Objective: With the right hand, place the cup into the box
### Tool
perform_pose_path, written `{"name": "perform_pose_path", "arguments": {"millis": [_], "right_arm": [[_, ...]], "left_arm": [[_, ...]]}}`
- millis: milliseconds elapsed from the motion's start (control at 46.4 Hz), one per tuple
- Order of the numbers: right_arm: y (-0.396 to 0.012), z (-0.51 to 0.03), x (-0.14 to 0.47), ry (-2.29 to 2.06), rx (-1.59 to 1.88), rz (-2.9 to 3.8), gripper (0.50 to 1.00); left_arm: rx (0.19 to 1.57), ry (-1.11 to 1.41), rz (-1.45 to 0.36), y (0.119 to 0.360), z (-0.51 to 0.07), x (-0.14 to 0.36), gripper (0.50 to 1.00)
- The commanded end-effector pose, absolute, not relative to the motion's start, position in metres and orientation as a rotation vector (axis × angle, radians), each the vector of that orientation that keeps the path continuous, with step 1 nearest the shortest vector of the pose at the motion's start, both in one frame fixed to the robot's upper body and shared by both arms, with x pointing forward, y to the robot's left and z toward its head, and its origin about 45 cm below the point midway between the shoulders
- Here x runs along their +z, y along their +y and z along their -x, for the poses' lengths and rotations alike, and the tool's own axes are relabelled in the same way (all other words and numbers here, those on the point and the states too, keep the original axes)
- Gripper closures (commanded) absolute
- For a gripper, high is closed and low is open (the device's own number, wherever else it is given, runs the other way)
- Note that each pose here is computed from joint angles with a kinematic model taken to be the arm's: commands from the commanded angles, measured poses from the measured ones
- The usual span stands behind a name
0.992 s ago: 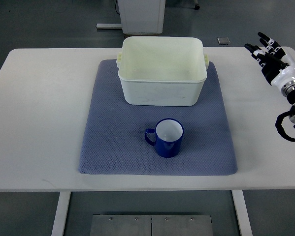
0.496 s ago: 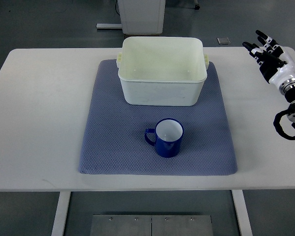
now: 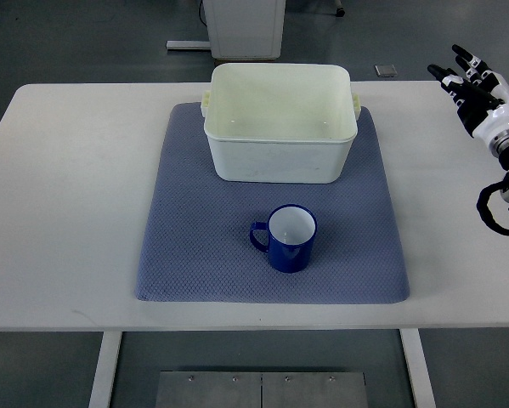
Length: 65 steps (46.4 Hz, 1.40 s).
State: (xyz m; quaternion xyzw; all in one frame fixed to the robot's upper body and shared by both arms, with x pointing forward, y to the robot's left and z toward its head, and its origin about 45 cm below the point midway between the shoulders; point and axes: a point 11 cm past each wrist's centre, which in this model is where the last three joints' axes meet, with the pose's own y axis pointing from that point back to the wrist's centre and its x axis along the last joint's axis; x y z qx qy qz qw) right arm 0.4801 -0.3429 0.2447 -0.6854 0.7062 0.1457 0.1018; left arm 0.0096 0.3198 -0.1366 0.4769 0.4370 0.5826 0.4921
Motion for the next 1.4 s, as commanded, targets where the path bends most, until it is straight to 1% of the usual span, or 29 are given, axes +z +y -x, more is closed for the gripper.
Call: {"name": "perform_pose_path", "arguments": {"millis": [0,172,302,474,539,733,949,1078,1380], "right_arm": [[-0.357,-0.482,0.241,2.142,0.421,1.985,0.5],[-0.357,-0.481,0.234,2.155,0.435,1.985,0.5],[-0.365,-0.468,0.213,2.177,0.481,1.988,0.5],[-0.36,-0.462,0.207,2.156,0.494,2.02,0.5],[-0.364,-0.454,0.203,2.145,0.487,2.032,0.5],[-0.38,-0.431,0.216,2.12,0.345,2.115,0.5],[-0.398,-0.407,0.234,2.102,0.285,2.174,0.5],[-0.397,-0.389,0.244,2.057,0.216,2.224,0.5],[-0.38,-0.357,0.262,1.931,0.026,2.441,0.5]], "left_arm": [[1.414,1.06,-1.157,0.32,-0.01,-0.137,0.5],[1.414,1.06,-1.157,0.32,-0.01,-0.137,0.5],[1.414,1.06,-1.157,0.32,-0.01,-0.137,0.5],[1.415,1.061,-1.156,0.32,-0.01,-0.137,0.5],[1.414,1.06,-1.157,0.32,-0.01,-0.137,0.5],[1.415,1.061,-1.156,0.32,-0.01,-0.137,0.5],[1.414,1.06,-1.157,0.32,-0.01,-0.137,0.5],[1.414,1.06,-1.157,0.32,-0.01,-0.137,0.5],[1.414,1.06,-1.157,0.32,-0.01,-0.137,0.5]]}}
